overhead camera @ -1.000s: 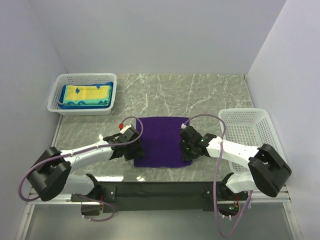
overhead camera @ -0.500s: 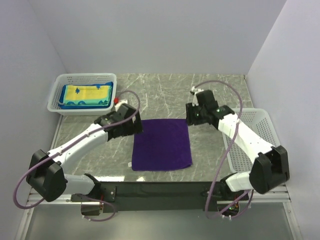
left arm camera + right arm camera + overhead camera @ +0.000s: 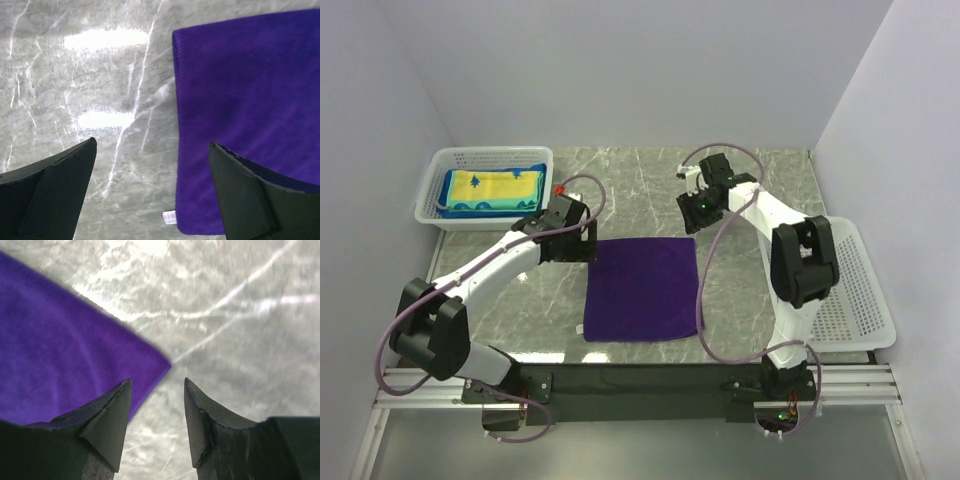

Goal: Fold and stack the towels
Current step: Fold the towel

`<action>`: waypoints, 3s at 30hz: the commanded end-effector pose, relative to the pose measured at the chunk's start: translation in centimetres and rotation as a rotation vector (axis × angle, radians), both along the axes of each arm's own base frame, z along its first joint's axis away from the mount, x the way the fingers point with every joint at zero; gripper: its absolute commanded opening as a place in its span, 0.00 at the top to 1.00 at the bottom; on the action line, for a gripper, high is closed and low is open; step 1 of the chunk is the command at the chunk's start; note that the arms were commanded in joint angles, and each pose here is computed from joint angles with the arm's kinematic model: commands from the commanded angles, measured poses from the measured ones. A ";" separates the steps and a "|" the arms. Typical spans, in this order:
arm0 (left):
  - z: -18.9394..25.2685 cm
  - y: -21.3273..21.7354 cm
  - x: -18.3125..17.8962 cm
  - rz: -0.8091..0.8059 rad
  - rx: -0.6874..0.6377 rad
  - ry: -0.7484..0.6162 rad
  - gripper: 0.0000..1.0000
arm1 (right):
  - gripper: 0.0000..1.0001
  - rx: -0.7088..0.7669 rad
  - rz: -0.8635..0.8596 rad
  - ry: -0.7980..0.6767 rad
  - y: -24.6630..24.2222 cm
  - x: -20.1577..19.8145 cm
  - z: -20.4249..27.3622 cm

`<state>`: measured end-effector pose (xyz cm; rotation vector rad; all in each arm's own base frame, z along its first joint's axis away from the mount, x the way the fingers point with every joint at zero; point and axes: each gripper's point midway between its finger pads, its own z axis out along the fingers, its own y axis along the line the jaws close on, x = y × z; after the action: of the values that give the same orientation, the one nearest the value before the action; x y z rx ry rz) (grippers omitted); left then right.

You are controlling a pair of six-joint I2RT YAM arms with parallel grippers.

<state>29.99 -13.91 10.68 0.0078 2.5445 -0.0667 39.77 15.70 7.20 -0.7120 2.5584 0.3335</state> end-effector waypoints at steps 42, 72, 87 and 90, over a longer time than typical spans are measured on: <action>-0.4 -4.2 8.5 -0.224 0.037 -0.052 0.12 | 1.00 -0.137 0.240 0.174 0.4 -0.6 -5.7; -5.9 -4.4 9.9 -0.439 -0.030 0.148 0.52 | 1.00 -0.183 0.201 0.172 -0.6 -1.0 -5.7; -9.6 -3.2 9.8 -0.397 0.012 0.226 0.73 | 1.00 -0.179 0.207 0.176 -0.3 -1.4 -5.9; -10.2 -2.7 10.0 -0.376 0.016 0.237 0.71 | 1.00 -0.180 0.207 0.176 -0.4 -1.4 -5.9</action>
<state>39.41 -17.45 2.09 0.5240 2.7212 -0.2458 39.40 16.25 1.68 -1.0480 2.6714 0.2945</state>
